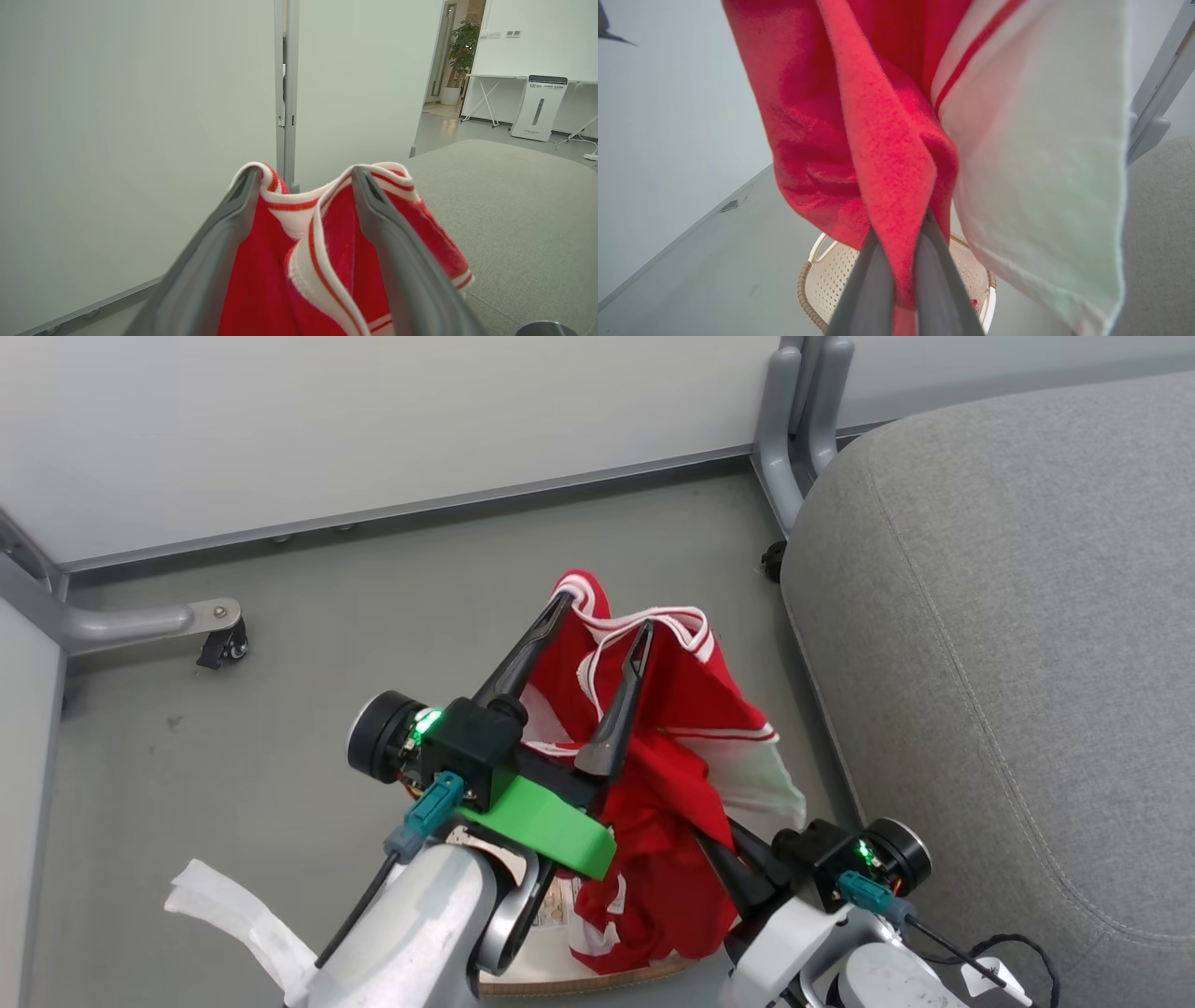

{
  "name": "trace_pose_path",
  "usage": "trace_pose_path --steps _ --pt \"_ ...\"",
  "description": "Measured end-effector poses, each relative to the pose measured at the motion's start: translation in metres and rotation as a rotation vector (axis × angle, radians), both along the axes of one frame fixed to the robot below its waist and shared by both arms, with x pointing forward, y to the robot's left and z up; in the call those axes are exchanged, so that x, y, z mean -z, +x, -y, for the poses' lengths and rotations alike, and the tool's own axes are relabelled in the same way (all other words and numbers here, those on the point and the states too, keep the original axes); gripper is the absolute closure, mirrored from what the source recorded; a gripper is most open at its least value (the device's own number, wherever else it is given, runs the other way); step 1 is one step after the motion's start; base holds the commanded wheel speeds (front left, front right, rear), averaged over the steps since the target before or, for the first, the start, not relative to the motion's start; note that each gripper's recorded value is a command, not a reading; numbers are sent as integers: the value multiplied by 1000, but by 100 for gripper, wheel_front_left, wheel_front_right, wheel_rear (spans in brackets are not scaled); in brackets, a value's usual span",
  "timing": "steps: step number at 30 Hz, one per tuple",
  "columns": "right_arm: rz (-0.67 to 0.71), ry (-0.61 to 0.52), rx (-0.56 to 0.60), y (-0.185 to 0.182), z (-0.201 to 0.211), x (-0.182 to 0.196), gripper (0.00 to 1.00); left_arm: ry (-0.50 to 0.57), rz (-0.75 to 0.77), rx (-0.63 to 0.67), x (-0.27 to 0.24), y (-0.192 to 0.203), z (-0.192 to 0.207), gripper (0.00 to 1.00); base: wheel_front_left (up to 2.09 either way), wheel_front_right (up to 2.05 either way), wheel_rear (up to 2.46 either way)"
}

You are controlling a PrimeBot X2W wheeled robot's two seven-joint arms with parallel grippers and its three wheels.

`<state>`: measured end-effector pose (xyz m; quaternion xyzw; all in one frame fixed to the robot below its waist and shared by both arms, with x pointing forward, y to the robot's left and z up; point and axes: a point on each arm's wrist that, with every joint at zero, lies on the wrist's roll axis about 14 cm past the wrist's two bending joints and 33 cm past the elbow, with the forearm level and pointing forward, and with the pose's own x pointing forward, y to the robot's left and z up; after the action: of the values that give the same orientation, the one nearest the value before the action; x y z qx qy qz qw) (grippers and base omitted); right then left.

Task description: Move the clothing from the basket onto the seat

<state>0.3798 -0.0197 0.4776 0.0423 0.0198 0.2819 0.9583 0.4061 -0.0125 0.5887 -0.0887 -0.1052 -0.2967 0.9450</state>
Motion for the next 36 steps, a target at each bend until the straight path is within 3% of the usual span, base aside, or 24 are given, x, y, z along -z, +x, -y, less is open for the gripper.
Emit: trace_pose_path --steps 23,31,36 --pt "10 14 45 9 13 -4 100 35 -33 -1 18 8 -1 0 0 0 0" --pt "98 47 88 25 25 -32 100 57 -55 -34 36 16 -12 0 0 0 0" --pt "162 78 135 34 40 -55 100 129 -59 -33 56 19 -15 0 0 0 0"
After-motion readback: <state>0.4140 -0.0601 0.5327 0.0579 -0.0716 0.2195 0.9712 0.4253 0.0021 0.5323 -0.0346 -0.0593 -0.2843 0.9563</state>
